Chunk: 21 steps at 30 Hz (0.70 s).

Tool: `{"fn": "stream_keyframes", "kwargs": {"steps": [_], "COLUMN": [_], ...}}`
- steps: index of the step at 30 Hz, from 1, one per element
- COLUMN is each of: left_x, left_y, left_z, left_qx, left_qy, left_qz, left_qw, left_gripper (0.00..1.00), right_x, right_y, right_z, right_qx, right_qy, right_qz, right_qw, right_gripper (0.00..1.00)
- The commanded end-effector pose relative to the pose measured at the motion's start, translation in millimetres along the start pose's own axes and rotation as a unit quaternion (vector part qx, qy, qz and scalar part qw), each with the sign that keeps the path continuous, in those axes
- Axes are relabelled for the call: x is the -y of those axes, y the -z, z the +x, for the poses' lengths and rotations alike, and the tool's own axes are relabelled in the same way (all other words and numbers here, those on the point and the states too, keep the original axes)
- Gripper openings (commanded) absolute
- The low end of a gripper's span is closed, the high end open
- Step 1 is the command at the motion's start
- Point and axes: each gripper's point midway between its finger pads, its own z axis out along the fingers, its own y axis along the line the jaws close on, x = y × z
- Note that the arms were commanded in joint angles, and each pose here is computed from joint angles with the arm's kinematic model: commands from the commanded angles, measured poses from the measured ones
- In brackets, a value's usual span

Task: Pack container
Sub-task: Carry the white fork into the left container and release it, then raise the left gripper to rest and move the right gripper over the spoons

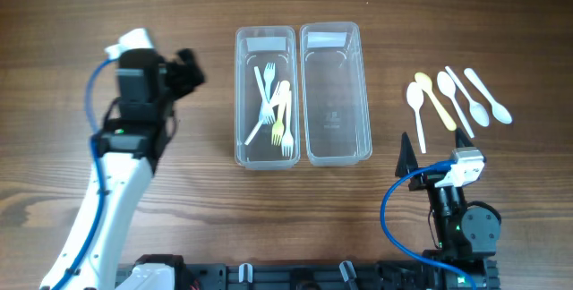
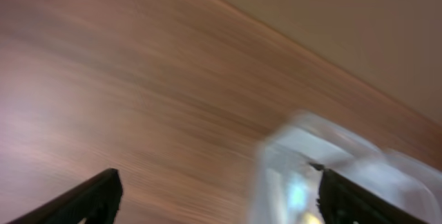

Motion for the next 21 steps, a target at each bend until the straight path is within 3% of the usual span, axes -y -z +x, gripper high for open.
{"fn": "stream_keyframes", "kwargs": {"steps": [1, 8, 21], "left_x": [-54, -87, -88], "left_y": [6, 9, 10], "left_z": [-18, -12, -10], "left_qx": [0.024, 0.001, -0.002], "left_qy": [0.014, 0.033, 0.033], "left_qz": [-0.086, -0.130, -0.132], "left_qw": [0.996, 0.991, 0.991], "left_gripper": [1.00, 1.00, 1.00], "right_x": [0, 0, 0], "right_y": [0, 0, 0], "right_z": [-1, -1, -1], "right_qx": [0.003, 0.003, 0.003], "right_qy": [0.003, 0.003, 0.003], "right_qz": [-0.001, -0.001, -0.001], "right_qw": [1.000, 1.000, 1.000], "right_gripper": [1.00, 1.00, 1.00]}}
